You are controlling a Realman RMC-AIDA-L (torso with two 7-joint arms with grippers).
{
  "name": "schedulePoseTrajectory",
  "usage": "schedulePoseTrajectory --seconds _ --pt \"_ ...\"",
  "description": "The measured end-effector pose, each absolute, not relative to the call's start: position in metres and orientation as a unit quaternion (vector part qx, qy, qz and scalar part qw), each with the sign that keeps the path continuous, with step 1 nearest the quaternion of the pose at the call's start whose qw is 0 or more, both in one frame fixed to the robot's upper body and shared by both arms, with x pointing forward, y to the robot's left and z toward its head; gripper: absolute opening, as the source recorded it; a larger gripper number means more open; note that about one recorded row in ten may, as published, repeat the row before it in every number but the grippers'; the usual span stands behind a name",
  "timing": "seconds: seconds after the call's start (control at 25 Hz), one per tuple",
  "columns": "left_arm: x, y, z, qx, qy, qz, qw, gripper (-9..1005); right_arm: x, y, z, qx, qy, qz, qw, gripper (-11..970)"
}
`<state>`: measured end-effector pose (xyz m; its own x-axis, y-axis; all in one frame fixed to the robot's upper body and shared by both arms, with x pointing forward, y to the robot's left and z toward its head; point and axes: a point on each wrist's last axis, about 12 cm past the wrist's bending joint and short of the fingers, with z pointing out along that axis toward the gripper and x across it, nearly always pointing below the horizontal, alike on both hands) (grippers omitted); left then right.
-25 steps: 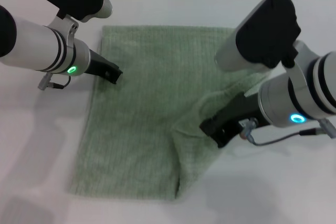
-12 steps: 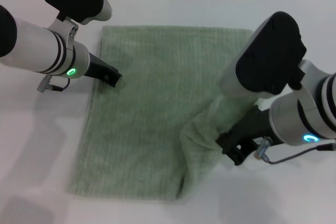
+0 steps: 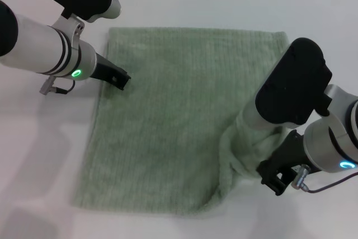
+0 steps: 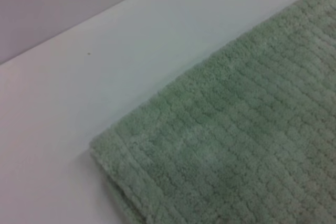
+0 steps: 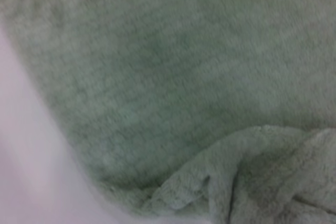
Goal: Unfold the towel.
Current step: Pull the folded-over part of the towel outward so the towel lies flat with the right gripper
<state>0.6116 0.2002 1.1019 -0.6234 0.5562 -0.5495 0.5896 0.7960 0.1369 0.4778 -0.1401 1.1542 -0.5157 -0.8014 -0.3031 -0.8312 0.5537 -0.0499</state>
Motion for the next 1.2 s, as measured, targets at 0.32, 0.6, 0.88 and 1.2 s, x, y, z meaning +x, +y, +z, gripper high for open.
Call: schedulePoseTrajectory --seconds 0.32,0.6,0.88,1.2 --pt "0.612 0.202 1.102 0.319 0.901 -0.021 0.293 -1 0.471 -0.139 1.146 -0.493 0.861 0.025 0.119 0" --pt "0.610 0.203 1.100 0.316 0.903 -0.022 0.291 -1 0.462 -0.137 1.138 -0.506 0.857 0.015 0.096 0" --pt "0.610 0.202 1.100 0.316 0.903 -0.023 0.291 -1 0.461 -0.139 1.143 -0.497 0.860 0.022 0.111 0" --pt "0.611 0.199 1.102 0.321 0.901 -0.022 0.292 -1 0.457 -0.142 1.143 -0.502 0.857 0.021 0.119 0"
